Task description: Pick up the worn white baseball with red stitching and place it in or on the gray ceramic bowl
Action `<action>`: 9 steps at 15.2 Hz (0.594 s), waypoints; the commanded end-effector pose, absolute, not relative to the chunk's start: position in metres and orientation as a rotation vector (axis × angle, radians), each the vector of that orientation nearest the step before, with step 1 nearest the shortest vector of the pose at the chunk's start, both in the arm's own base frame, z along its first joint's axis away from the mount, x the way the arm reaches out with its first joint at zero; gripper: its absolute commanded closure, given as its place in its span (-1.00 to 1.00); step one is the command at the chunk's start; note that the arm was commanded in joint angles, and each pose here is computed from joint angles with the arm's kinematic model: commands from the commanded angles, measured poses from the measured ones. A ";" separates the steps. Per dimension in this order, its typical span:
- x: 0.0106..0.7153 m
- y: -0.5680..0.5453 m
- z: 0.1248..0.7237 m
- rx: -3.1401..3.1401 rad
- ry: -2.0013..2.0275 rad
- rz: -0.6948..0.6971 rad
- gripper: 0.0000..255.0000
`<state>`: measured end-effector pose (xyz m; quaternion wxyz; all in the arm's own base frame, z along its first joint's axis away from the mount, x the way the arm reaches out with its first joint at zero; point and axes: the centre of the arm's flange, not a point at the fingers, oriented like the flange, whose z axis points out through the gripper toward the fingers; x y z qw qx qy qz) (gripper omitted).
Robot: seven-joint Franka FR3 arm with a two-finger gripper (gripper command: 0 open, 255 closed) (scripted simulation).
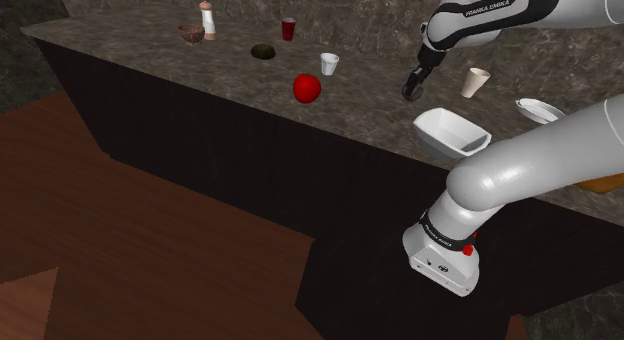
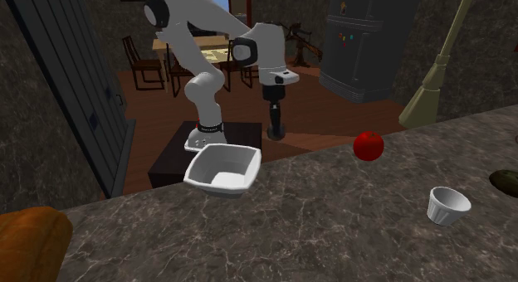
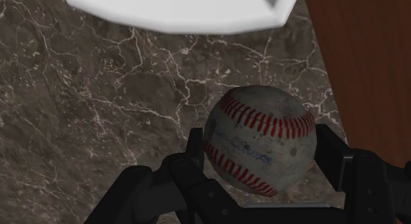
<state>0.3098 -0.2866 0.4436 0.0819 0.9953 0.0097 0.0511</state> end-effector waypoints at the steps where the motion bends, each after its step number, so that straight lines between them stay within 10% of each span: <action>1: 0.309 -0.287 0.451 2.974 0.029 0.152 1.00; 9: 0.213 -0.330 0.454 2.974 0.029 0.152 1.00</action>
